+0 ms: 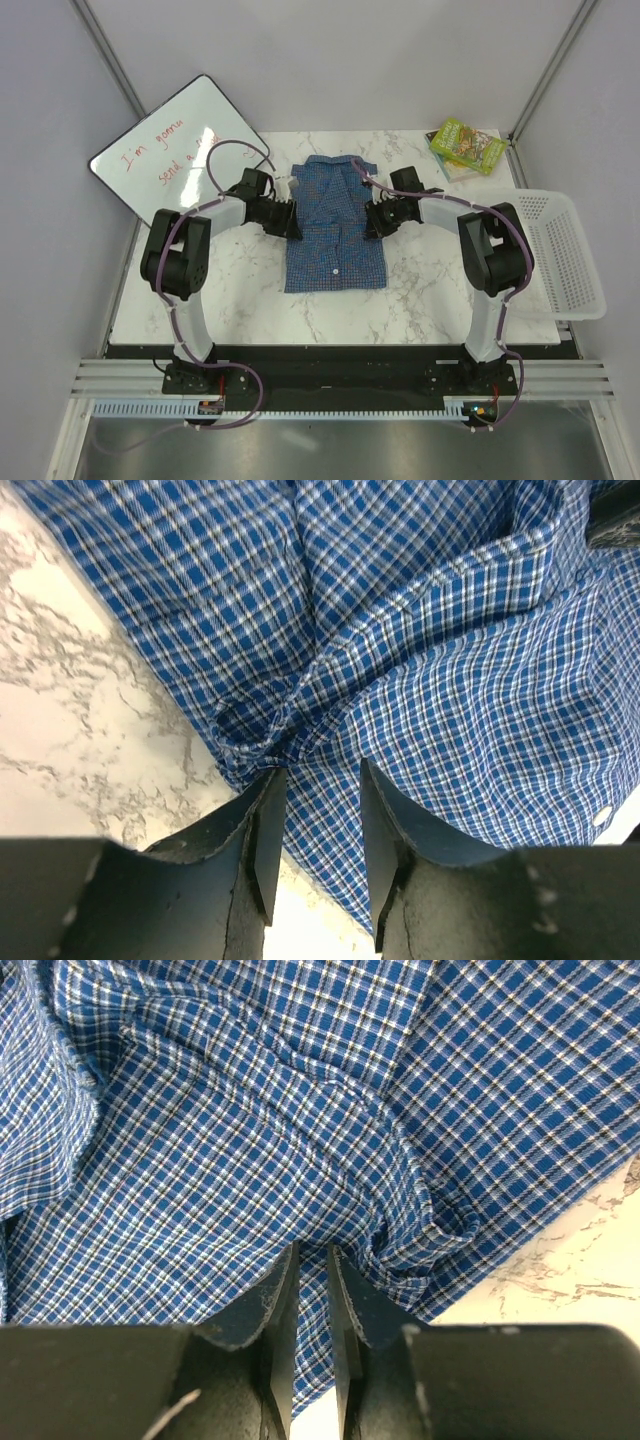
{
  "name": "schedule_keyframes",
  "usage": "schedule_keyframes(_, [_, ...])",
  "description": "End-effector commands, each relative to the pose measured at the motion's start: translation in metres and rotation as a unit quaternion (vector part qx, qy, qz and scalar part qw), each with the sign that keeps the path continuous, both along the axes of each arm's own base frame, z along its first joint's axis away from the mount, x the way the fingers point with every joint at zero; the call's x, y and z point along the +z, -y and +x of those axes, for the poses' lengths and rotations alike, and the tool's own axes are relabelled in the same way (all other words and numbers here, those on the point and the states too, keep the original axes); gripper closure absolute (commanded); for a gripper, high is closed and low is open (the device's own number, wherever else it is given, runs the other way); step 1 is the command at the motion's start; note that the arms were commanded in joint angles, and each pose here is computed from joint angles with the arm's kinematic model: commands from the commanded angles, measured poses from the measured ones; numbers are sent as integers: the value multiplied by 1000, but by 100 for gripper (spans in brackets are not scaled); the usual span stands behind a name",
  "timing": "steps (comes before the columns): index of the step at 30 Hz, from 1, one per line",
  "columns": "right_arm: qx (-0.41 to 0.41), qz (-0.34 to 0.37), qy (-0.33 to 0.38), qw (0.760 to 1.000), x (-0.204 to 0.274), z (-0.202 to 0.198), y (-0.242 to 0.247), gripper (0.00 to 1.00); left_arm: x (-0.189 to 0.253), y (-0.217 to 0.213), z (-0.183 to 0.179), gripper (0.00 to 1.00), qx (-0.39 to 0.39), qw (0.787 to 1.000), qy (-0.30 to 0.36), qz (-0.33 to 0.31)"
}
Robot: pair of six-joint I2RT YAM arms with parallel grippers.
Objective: Fold and stack the long sleeve shirts
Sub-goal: Fold the shirt
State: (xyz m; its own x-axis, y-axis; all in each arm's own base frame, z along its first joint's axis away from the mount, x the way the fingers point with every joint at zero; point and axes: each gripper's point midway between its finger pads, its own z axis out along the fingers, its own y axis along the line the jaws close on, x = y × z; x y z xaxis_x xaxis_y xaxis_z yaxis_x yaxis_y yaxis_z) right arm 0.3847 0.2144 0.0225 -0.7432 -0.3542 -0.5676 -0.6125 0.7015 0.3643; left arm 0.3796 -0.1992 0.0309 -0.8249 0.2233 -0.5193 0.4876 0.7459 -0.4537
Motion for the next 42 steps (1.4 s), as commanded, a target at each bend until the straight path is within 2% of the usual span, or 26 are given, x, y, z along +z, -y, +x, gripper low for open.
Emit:
schedule_keyframes(1, [21, 12, 1, 1000, 15, -6, -4, 74, 22, 1, -2, 54, -17, 999, 11, -30])
schedule_keyframes(2, [22, 26, 16, 999, 35, -4, -6, 73, 49, 4, -2, 53, -30, 997, 47, -46])
schedule_keyframes(3, [23, 41, 20, 999, 48, -5, -11, 72, 55, 4, -9, 48, -42, 996, 62, -52])
schedule_keyframes(5, [32, 80, 42, 995, 83, -7, -22, 71, 109, 8, -13, 45, -69, 981, 163, -77])
schedule_keyframes(7, [30, 105, 39, 993, 98, -12, -31, 70, 118, 6, -29, 42, -99, 966, 232, -56])
schedule_keyframes(8, [36, 118, 48, 991, 108, -14, -40, 71, 137, -1, -33, 41, -99, 953, 286, -29])
schedule_keyframes(11, [62, 131, 54, 988, 114, -25, -64, 71, 92, -11, -68, 38, -176, 924, 332, 66])
schedule_keyframes(12, [62, 138, 48, 987, 115, -27, -70, 71, 95, -5, -80, 37, -233, 889, 383, 95])
schedule_keyframes(13, [71, 147, 48, 985, 114, -29, -82, 71, 94, -4, -85, 37, -257, 867, 412, 112])
schedule_keyframes(14, [74, 150, 45, 985, 113, -30, -87, 71, 72, -4, -104, 37, -289, 852, 416, 131])
schedule_keyframes(15, [77, 154, 41, 984, 111, -30, -93, 71, 79, -2, -109, 35, -313, 819, 459, 142])
schedule_keyframes(18, [83, 158, 25, 984, 93, -28, -106, 72, 66, 12, -132, 31, -360, 766, 510, 150])
schedule_keyframes(21, [87, 150, 7, 985, 67, -24, -111, 73, 60, 26, -148, 30, -379, 732, 545, 156])
schedule_keyframes(24, [91, 136, -9, 986, 40, -22, -111, 74, 50, 37, -153, 29, -386, 706, 566, 178])
schedule_keyframes(26, [88, 120, -21, 989, 22, -22, -108, 75, 39, 40, -157, 29, -396, 701, 563, 186])
schedule_keyframes(30, [87, 97, -32, 991, -2, -24, -103, 75, 34, 56, -162, 28, -410, 669, 591, 187])
schedule_keyframes(33, [85, 90, -48, 991, -16, -28, -100, 76, 27, 68, -161, 28, -420, 653, 600, 193])
schedule_keyframes(36, [87, 93, -53, 990, -17, -32, -101, 77, 22, 76, -154, 30, -419, 646, 603, 208])
schedule_keyframes(39, [87, 91, -57, 990, -20, -35, -98, 76, 19, 79, -142, 30, -411, 648, 599, 228])
schedule_keyframes(42, [87, 90, -63, 990, -24, -39, -97, 77, 16, 83, -138, 32, -413, 639, 605, 234])
